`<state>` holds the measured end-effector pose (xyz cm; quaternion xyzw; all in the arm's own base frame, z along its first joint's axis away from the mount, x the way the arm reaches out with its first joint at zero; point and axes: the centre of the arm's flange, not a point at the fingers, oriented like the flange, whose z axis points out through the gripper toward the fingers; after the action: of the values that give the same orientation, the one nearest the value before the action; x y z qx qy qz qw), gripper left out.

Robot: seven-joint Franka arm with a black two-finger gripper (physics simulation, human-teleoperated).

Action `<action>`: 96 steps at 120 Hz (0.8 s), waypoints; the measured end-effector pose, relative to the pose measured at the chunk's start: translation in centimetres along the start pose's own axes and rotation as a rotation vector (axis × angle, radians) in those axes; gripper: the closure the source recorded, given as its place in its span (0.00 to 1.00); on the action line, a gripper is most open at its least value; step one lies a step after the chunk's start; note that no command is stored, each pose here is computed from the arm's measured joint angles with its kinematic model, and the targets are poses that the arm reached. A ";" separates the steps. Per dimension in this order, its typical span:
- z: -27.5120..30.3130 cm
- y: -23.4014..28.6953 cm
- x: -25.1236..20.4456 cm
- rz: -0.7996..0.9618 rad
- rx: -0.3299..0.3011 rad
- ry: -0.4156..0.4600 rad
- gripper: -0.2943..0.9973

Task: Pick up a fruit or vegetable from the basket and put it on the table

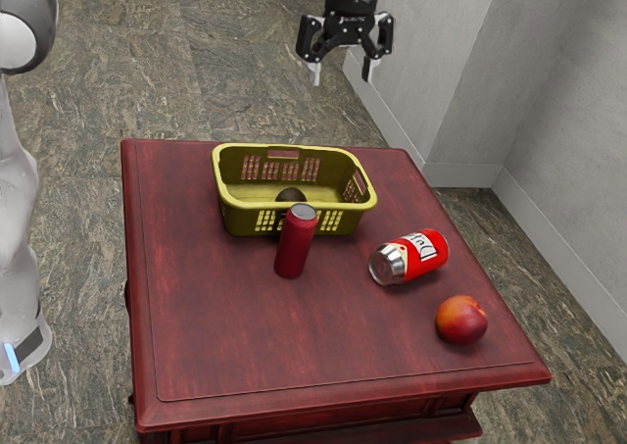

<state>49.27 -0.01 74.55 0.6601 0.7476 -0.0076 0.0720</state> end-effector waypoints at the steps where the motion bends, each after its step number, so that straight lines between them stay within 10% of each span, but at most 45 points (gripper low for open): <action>1: 0.1 0.1 0.2 -0.007 0.002 -0.002 0.23; 39: 9.3 -13.5 3.7 -0.008 0.067 -0.078 0.23; 96: 16.4 -7.2 8.4 0.005 -0.006 -0.101 0.23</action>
<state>42.80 5.61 56.77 0.6605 0.7414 -0.0387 0.1118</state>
